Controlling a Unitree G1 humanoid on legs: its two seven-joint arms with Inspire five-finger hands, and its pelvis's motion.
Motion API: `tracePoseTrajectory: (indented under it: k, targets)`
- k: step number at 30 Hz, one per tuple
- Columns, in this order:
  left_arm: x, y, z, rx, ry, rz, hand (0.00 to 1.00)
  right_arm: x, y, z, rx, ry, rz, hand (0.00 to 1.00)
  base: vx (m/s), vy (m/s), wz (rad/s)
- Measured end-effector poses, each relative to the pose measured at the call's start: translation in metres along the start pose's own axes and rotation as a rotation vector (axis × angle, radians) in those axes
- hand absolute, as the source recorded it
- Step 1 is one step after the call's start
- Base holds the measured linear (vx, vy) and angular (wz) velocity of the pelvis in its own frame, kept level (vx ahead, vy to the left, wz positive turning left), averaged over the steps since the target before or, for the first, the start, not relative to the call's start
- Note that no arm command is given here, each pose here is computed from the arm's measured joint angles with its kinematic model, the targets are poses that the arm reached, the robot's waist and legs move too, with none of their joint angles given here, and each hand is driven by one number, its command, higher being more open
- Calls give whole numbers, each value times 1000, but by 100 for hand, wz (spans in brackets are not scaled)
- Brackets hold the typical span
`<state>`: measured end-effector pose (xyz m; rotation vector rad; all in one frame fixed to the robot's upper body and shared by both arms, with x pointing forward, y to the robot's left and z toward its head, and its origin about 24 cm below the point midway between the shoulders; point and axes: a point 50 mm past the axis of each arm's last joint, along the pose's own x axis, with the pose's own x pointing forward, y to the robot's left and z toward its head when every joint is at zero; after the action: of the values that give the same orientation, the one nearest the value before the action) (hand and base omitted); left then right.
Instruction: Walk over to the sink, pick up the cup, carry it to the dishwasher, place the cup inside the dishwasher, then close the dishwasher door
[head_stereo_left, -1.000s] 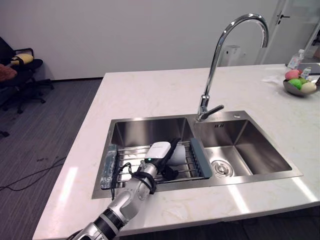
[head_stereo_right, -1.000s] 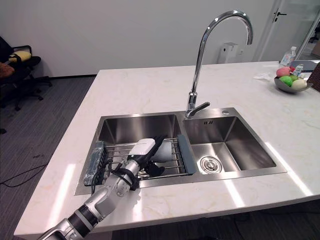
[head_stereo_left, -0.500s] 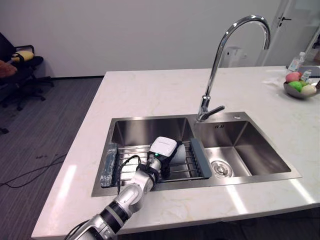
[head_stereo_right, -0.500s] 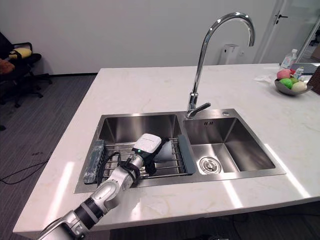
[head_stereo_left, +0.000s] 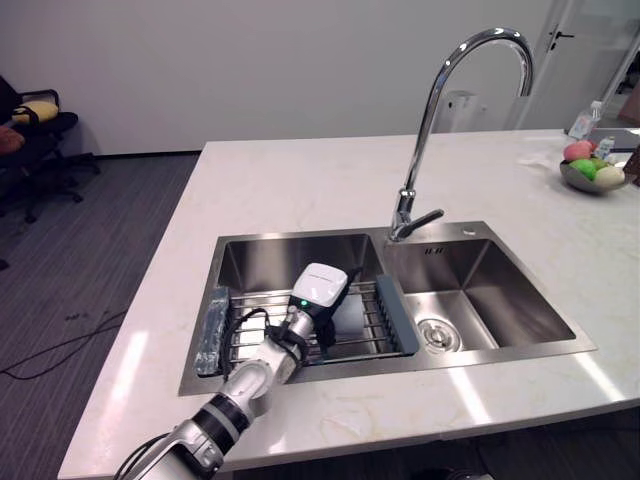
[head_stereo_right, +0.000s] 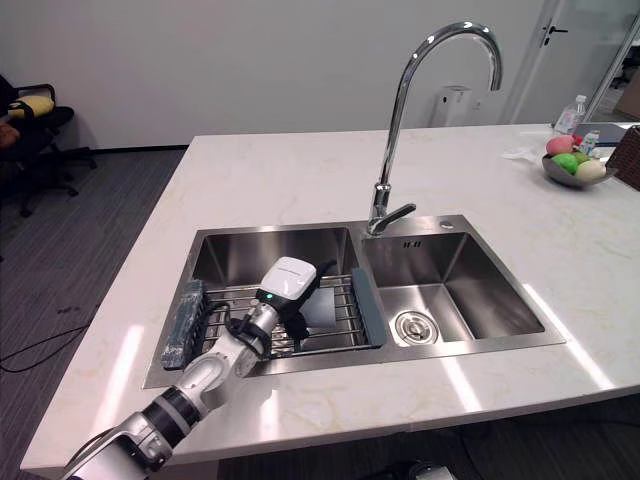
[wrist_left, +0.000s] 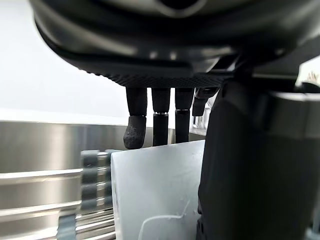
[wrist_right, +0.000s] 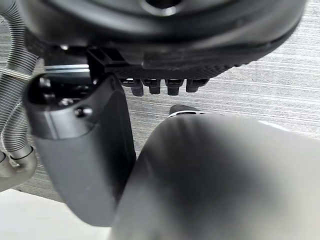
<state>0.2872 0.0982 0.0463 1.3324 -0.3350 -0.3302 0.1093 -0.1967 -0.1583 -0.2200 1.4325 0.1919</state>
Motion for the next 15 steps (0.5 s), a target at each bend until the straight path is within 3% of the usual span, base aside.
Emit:
tracePoseTrajectory:
  k: [4, 7, 15]
  targets:
    - [-20, 28, -15, -131, 17, 177, 0, 0, -1, -3, 1, 1, -2, 100, -23, -32, 7]
    - [-33, 61, -22, -246, 24, 411, 0, 1, -3, -12, 12, 0, -5, 100, -53, -39, 15]
    - [-51, 92, -22, -555, -10, 680, 0, 1, -4, -22, 51, -24, -10, 100, -76, -29, 12]
